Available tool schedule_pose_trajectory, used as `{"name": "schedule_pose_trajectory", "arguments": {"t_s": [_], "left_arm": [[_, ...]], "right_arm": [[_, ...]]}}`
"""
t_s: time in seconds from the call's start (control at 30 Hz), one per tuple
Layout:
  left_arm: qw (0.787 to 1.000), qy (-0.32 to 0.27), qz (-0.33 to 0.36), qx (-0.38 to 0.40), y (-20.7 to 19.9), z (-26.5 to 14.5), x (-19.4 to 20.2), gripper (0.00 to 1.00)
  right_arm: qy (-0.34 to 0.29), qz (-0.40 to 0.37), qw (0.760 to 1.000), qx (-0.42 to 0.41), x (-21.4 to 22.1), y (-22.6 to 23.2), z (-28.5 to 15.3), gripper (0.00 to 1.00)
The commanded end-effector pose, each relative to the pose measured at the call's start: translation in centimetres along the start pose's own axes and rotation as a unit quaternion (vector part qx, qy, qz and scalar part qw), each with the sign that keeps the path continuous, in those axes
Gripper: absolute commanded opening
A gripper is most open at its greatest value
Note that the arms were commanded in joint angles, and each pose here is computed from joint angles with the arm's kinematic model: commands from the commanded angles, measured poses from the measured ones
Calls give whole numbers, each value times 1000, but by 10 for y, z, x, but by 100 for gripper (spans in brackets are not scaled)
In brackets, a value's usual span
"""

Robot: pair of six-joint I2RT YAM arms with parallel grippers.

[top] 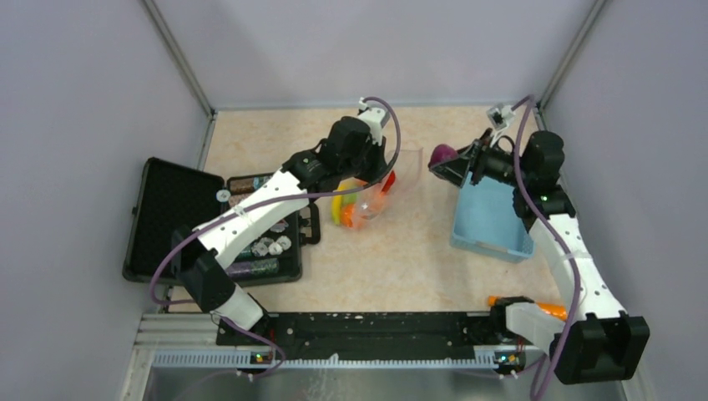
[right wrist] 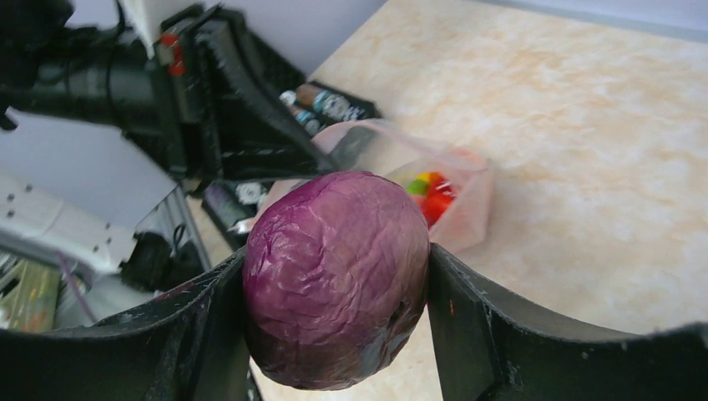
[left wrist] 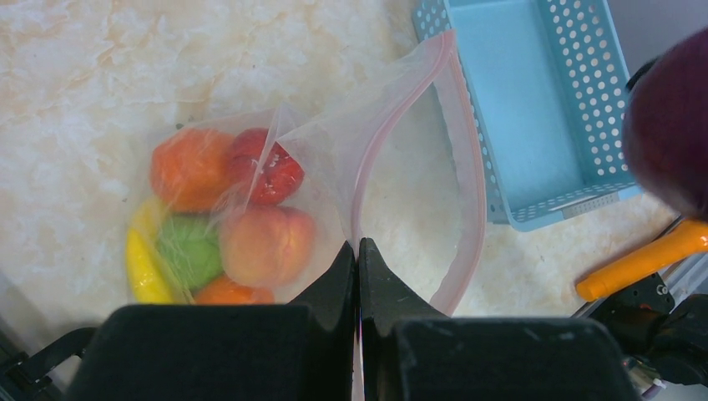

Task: Place the food in the zip-top bag and seal the zipper
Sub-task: Place the fake vegetable in the zipper food storage bag.

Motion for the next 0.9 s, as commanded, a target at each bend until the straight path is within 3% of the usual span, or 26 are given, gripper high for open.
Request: {"name": "schedule_pose_trajectory", "arguments": {"t_s": [0.0, 0.13, 0.27, 0.5, 0.7, 0.87], "left_arm": [[999, -40, -6, 24, -13, -7, -25, 0], [999, -39, -7, 23, -13, -7, -24, 0], [999, -27, -8, 38, -17, -8, -20, 0], [999, -34, -9, 36, -16, -13, -21, 0], [999, -38, -7, 31, -15, -15, -23, 0], [999, -38, 2, 22, -13, -15, -27, 0]], "right_arm": [[19, -62, 995, -79, -5, 38, 10, 36], [13, -60, 998, -3, -2, 22, 28, 38], [30, -41, 999, 19, 6, 12, 47, 38], [100, -89, 987, 91, 36, 13, 89, 39], [133, -103, 971, 172, 49, -14, 92, 40], [145, -115, 964, 191, 54, -21, 89, 45]]}}
Point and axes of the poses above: each gripper's point midway between its finger pads, its own z axis out along the fingers, its own y axis along the line the jaws close on, x = y × z, the point moved 2 cm from there along -z, back along the fingers, and after that the axes turned 5 degrees about -z, right-handed, at the moved point
